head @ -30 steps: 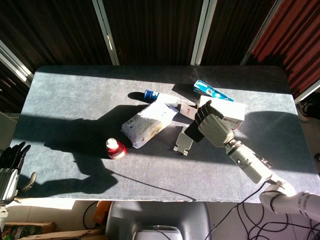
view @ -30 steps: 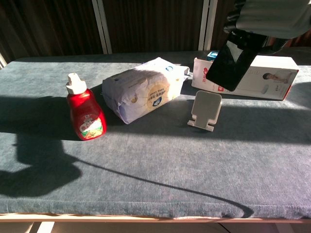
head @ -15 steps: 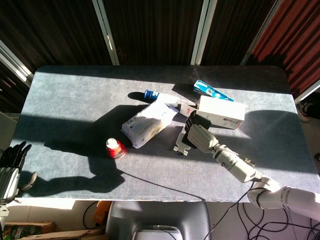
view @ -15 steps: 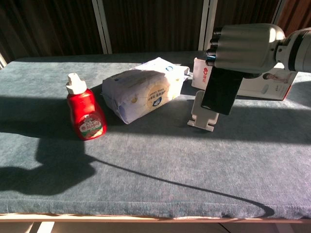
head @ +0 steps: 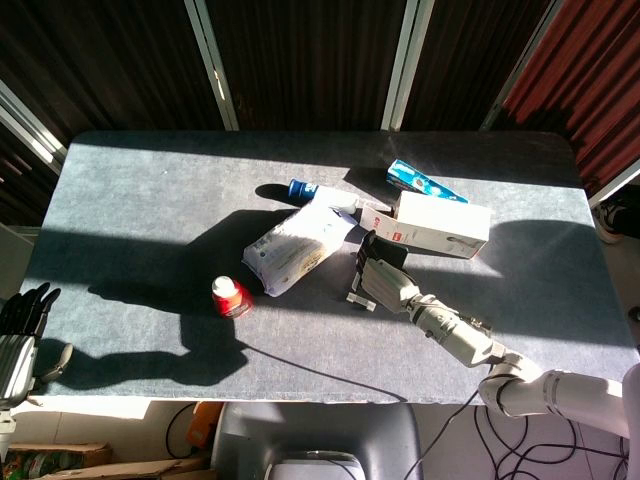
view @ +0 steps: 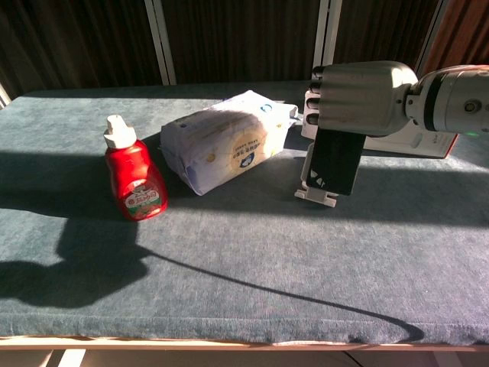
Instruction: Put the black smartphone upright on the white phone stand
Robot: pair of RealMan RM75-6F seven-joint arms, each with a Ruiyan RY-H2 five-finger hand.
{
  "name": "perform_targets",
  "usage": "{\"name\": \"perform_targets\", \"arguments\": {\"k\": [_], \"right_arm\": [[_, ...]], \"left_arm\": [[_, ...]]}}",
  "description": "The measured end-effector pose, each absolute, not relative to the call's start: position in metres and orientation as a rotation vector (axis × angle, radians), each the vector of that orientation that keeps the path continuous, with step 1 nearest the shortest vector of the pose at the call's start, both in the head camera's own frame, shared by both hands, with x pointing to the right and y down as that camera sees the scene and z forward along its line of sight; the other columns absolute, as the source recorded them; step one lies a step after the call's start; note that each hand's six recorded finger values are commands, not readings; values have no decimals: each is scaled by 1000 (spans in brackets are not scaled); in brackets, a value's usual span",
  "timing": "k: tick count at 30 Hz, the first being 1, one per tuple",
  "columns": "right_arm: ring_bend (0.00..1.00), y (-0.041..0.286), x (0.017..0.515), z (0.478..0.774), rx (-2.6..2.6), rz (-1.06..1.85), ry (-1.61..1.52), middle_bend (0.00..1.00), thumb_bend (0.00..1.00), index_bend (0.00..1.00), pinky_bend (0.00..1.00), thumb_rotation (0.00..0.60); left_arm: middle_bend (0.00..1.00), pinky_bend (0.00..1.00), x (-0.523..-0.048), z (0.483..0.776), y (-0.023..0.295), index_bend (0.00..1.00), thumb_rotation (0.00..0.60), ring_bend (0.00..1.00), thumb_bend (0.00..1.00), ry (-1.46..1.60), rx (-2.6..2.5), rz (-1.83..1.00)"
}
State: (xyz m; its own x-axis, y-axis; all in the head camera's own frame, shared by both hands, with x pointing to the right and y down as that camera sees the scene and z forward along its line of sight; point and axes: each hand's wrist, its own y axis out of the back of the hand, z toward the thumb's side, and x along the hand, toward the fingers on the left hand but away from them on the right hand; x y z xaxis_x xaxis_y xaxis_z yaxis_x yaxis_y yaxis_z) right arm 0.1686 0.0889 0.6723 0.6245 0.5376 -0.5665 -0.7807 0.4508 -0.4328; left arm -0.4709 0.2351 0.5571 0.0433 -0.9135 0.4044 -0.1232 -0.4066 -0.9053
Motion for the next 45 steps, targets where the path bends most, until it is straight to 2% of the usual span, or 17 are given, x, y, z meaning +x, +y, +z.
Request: {"name": "perform_targets", "arguments": {"k": [31, 43, 45], "right_arm": [[468, 96, 151, 685, -710, 846, 402, 646, 335, 917, 351, 600], [445, 96, 157, 689, -709, 894, 415, 645, 301, 599, 339, 600], [442, 96, 158, 690, -709, 905, 418, 643, 300, 573, 336, 600]], "left_arm": [[0, 0, -478, 551, 235, 0, 600, 0, 376, 1102, -1606, -1457], [0, 0, -476, 548, 237, 0, 600, 0, 376, 1096, -1579, -1450], [0, 0, -474, 547, 238, 0, 600, 0, 376, 1094, -1576, -1442]]}}
